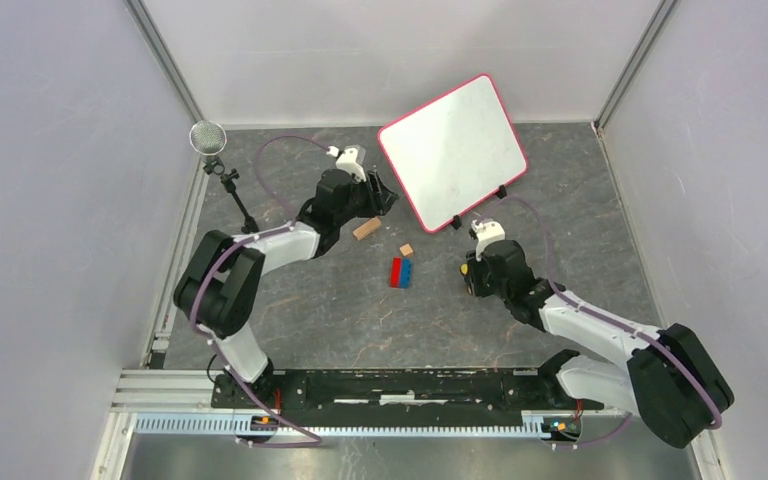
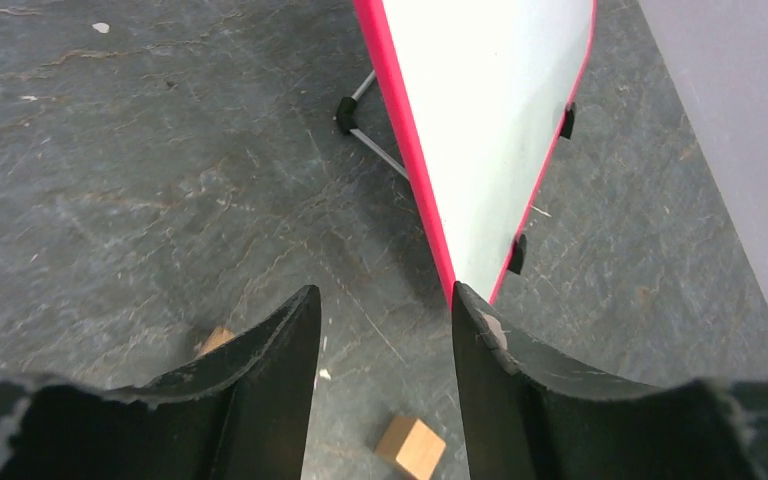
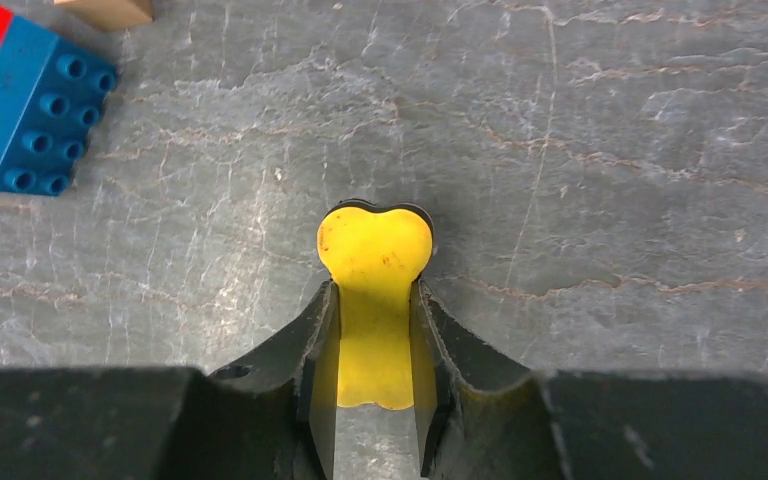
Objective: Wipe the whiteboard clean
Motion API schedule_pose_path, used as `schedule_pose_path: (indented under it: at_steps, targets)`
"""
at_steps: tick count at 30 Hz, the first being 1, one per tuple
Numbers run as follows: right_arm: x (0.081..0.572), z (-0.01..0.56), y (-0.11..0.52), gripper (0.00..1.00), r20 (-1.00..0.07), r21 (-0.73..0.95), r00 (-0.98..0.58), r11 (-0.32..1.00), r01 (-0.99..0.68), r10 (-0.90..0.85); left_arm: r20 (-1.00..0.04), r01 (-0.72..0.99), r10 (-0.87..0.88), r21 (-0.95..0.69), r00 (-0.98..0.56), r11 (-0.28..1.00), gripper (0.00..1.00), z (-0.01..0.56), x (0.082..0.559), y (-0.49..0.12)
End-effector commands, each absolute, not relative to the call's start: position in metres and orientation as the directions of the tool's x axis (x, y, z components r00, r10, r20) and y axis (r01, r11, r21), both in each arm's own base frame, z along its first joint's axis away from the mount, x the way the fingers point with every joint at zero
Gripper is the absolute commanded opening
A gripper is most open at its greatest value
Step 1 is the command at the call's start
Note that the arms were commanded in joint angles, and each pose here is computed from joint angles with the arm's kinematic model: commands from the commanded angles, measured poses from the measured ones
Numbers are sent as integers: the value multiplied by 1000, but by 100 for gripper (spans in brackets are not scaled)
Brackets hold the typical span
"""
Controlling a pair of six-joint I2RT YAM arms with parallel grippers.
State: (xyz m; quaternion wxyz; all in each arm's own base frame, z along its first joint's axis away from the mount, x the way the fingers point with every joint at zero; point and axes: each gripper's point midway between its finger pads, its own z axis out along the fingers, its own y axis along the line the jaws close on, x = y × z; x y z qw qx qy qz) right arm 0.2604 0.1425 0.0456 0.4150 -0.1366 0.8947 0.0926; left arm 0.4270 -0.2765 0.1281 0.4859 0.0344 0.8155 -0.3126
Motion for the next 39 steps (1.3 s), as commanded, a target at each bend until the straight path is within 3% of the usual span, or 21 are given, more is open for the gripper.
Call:
schedule_pose_path:
  at_steps: [1, 10, 16, 20, 21, 30, 39]
  targets:
    - [253, 43, 145, 3, -764, 48, -620, 942, -331, -179, -868, 428, -299, -463, -396, 776, 57, 182, 413, -269]
    - [235, 46, 157, 29, -775, 110, -605, 902, -418, -185, -737, 418, -495, -672, -461, 611, 61, 202, 304, -237]
    - [230, 61, 156, 71, -796, 105, -574, 888, -447, -195, -739, 443, -497, -672, -455, 593, 67, 232, 244, -206]
    - [233, 82, 148, 87, -815, 67, -544, 900, -432, -200, -764, 442, -520, -646, -383, 623, 71, 256, 217, -177]
    - [235, 88, 147, 98, -823, 60, -533, 902, -427, -197, -771, 434, -520, -637, -369, 637, 72, 260, 213, -170]
    - [237, 180, 127, 98, -903, -4, -395, 923, -386, -169, -856, 511, -484, -501, -179, 698, 75, 349, 172, -132]
    - [200, 362, 91, 98, -999, -15, -26, 927, -375, -27, -908, 440, -412, -339, 78, 831, 86, 427, 133, -67]
